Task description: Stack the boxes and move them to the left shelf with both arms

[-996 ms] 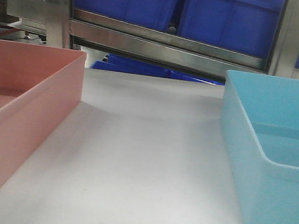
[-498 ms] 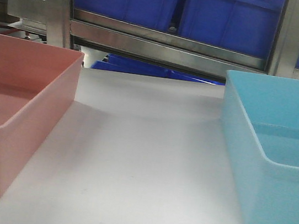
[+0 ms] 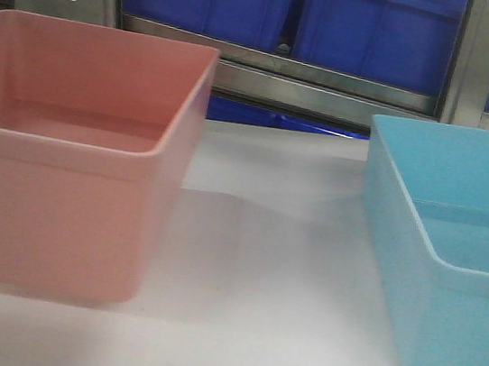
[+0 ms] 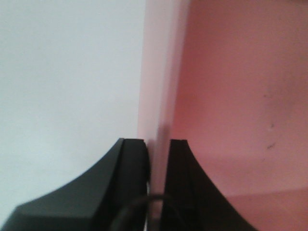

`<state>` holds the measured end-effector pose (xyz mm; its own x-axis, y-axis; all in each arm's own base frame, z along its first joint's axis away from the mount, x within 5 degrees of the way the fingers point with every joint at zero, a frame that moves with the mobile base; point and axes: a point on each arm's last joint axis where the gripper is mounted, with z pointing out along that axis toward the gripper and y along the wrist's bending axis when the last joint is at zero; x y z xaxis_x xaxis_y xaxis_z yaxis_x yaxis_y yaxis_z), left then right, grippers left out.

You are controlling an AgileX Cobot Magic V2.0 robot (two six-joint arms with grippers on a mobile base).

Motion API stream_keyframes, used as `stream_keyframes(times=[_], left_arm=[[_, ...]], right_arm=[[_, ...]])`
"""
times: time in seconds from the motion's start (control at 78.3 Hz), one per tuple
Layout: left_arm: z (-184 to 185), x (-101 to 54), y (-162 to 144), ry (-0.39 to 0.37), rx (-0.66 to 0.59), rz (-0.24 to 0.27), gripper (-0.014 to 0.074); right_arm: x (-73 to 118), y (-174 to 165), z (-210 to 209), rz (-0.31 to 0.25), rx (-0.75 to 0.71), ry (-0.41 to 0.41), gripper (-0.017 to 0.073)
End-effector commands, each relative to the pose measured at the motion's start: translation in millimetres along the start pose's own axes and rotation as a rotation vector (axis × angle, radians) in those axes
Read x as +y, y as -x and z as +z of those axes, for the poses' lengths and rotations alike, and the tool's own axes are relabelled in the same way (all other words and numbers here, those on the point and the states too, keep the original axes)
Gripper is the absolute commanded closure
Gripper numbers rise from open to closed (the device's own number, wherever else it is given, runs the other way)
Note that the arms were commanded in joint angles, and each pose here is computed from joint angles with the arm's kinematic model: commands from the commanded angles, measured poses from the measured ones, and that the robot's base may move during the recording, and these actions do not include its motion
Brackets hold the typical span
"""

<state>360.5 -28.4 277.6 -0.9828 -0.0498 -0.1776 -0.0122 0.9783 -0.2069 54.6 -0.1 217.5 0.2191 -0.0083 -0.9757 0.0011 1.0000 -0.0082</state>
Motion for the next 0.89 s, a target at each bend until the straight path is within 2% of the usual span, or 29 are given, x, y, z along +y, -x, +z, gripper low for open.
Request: stream_keyframes(times=[0.0,0.192,0.268,0.383,0.472,0.562,0.677,0.881], left_arm=[[-22,-35.1,-5,-0.084,-0.092,-0.033,0.0596],[-2,-90.3,-19,-0.136,-0.120,-0.039,0.0596],[7,-105.7,-26,-0.149,-0.121,-0.026,0.0594],[20,-120.6,-37,-0.155,-0.121,-0.057,0.0594],[28,-133.5,-46,-0.160,-0.114,-0.020,0.0594],[32,-142.9,-53,-0.165,-0.109,0.010,0.0594],[36,-150.1,-59,-0.172,-0.103,0.011,0.0594],[38,-149.5,-60,-0.169,-0.101,0.011,0.0594]], right_arm=[[-0.6,17,-2,-0.008,-0.128,-0.008,0.0510],[-0.6,17,-2,-0.008,-0.128,-0.008,0.0510],[-0.6,17,-2,-0.008,-0.128,-0.008,0.0510],[-0.6,17,-2,-0.008,-0.128,-0.008,0.0510],[-0.6,17,-2,-0.008,-0.128,-0.008,0.0510],[-0.6,17,-2,-0.008,-0.128,-0.008,0.0510],[-0.6,17,-2,-0.008,-0.128,-0.008,0.0510],[-0.6,17,-2,-0.008,-0.128,-0.008,0.0510]])
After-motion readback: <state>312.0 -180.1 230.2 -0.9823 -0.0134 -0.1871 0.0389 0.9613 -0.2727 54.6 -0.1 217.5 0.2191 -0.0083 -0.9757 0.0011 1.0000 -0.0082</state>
